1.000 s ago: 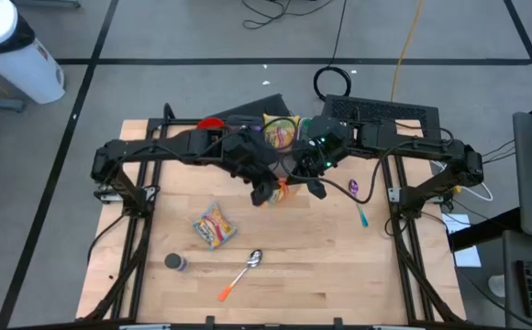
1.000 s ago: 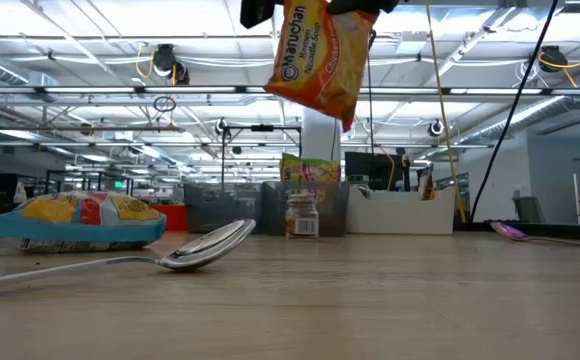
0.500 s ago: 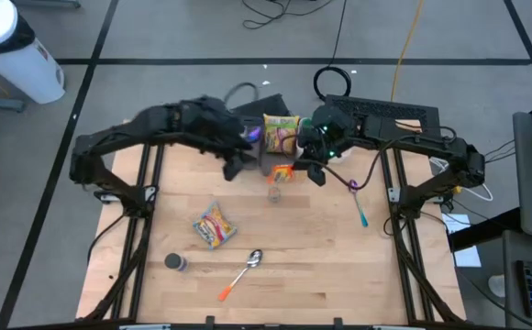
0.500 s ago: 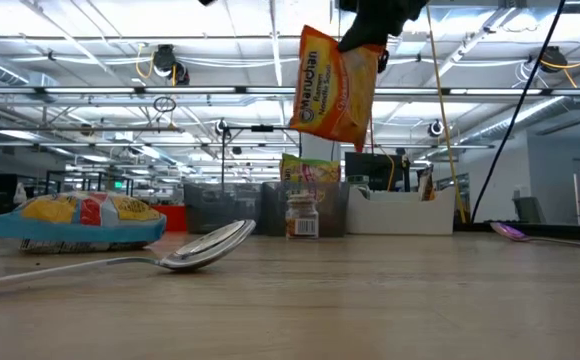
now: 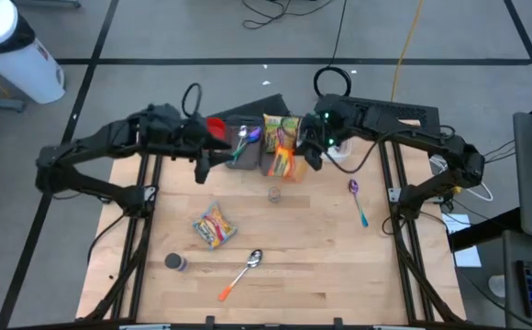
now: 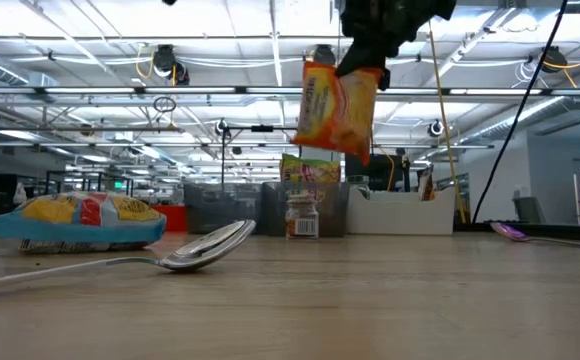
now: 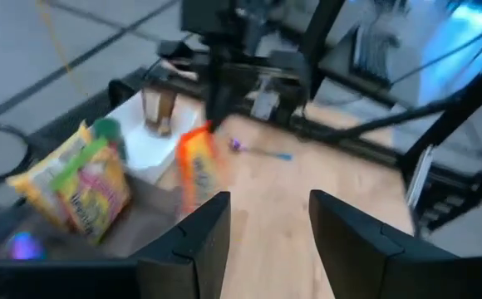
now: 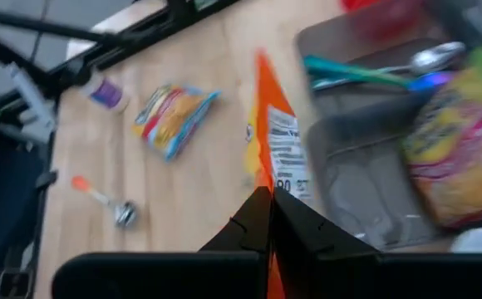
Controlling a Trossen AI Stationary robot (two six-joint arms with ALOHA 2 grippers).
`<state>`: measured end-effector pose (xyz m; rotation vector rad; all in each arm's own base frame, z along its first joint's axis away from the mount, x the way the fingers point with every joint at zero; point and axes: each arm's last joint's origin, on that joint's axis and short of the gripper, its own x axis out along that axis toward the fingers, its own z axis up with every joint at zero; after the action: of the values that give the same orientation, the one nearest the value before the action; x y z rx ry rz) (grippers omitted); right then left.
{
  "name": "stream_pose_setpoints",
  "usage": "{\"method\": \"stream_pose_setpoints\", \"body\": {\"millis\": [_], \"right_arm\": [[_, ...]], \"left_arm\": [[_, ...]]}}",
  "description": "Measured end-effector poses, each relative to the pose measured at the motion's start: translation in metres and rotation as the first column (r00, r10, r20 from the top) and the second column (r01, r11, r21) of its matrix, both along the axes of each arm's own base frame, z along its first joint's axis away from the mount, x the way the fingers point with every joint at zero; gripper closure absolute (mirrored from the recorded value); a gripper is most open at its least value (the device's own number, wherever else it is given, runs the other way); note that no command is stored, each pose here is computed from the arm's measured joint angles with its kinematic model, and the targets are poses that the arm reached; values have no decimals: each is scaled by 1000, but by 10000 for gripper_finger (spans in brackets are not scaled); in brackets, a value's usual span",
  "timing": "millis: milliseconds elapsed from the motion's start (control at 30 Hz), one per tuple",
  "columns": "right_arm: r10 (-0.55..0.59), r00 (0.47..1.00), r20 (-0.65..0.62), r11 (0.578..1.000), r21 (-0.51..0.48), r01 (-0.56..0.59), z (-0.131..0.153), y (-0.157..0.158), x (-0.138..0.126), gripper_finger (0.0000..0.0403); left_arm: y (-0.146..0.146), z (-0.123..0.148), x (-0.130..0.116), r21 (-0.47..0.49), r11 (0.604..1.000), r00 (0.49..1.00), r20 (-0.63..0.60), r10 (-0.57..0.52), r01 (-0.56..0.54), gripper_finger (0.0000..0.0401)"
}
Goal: Pick & Place Food Item
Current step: Put the orange noodle pack into the right black bin
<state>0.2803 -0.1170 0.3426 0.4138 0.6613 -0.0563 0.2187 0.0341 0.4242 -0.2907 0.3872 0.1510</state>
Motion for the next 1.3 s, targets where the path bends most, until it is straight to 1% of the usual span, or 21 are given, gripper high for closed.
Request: {"method": "stream_pose_setpoints", "body": {"millis": [100, 167, 233, 333, 400, 467, 633, 800, 933, 1000, 1100, 1300], "right_arm": [[-37, 999, -4, 999, -7, 37, 7, -15, 1, 403], [-54, 998, -27, 998, -9, 54, 11, -25, 2, 403], [-62, 998, -28, 998, -20, 62, 20, -35, 8, 403], [-68, 997, -43, 997, -27, 67, 29, -50, 18, 403], [-68, 996, -53, 997, -31, 66, 31, -60, 28, 403], [-68, 994, -89, 998, -18, 67, 30, -68, 36, 403], [-54, 993, -101, 998, -32, 51, 32, -82, 58, 403], [-49, 990, -131, 999, -22, 46, 17, -92, 74, 403], [-56, 980, -190, 998, -28, 52, 7, -96, 74, 403], [-64, 976, -206, 997, -52, 54, 6, -97, 73, 403], [-65, 976, -209, 994, -96, 45, 7, -98, 72, 403], [-59, 977, -205, 993, -114, 36, 5, -103, 70, 403]], "left_arm": [[-2, -23, -10, -44, 999, 999, 53, -5, 8, 231], [-4, -34, -15, -68, 998, 994, 111, -5, 13, 231], [-5, -50, -20, -104, 994, 993, 120, -6, 18, 231], [-6, -64, -25, -137, 990, 987, 162, -12, 34, 231], [-7, -70, -28, -153, 987, 983, 182, -11, 39, 231], [-8, -76, -29, -160, 986, 981, 193, -11, 42, 231], [-9, -81, -32, -131, 990, 979, 202, -20, 47, 231], [-8, -84, -31, -131, 990, 981, 191, -18, 44, 231], [-8, -84, -31, -131, 990, 982, 190, -18, 43, 231], [-8, -84, -31, -124, 991, 981, 191, -19, 44, 231], [-8, -84, -31, -118, 992, 982, 190, -20, 43, 231], [-8, -84, -31, -126, 991, 981, 191, -10, 35, 231]]}}
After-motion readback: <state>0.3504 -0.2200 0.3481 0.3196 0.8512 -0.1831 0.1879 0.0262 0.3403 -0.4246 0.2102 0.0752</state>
